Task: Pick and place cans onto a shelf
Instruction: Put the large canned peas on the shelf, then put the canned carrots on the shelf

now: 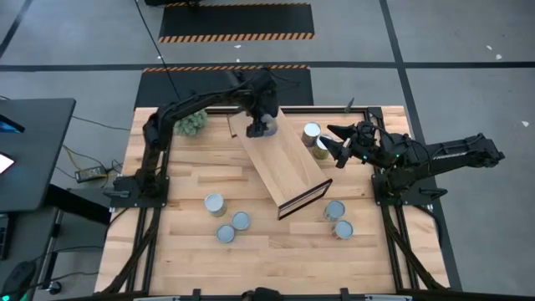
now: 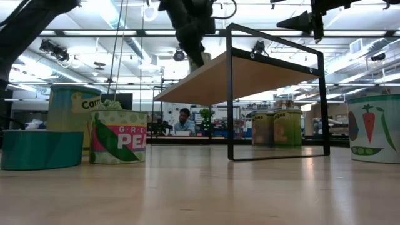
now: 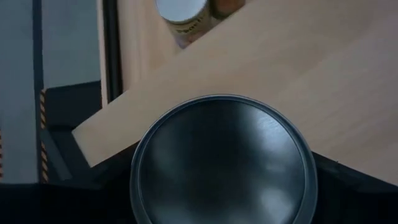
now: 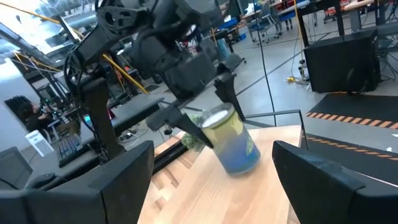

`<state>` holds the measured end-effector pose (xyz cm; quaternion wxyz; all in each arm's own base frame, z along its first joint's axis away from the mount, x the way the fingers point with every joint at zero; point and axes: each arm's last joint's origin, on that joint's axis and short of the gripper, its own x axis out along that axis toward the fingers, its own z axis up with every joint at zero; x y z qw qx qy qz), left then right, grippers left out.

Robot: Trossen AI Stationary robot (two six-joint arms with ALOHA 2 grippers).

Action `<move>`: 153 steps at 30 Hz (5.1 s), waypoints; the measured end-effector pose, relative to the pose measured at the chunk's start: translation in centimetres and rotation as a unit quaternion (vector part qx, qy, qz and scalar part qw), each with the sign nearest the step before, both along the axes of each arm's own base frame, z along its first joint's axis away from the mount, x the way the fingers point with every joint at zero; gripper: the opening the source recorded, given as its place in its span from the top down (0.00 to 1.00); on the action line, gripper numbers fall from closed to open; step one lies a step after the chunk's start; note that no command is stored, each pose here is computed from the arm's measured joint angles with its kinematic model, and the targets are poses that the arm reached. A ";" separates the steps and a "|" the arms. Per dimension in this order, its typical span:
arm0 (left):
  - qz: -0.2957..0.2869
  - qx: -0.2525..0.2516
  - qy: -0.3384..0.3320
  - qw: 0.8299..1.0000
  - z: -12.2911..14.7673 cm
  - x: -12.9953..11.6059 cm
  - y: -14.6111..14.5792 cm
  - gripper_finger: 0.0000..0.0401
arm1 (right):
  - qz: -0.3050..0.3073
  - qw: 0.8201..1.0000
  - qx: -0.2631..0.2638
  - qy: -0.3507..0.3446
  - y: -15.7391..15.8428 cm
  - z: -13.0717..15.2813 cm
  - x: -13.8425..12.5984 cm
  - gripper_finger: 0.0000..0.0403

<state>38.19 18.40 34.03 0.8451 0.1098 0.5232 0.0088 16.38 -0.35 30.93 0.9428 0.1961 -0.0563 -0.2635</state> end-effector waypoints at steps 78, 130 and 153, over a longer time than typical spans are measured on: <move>0.222 0.005 0.057 0.973 6.8 -7.6 -6.3 0.03 | 0.010 1.000 -0.005 0.002 0.1 0.0 0.0 0.17; 0.253 -0.270 0.113 0.922 -12.5 -24.1 -23.3 0.03 | 0.015 1.000 0.008 -0.002 0.1 0.0 0.0 0.17; 0.215 -0.174 -0.064 0.959 -17.0 -20.5 -24.5 0.03 | 0.010 1.000 0.026 -0.015 0.0 0.0 0.0 0.17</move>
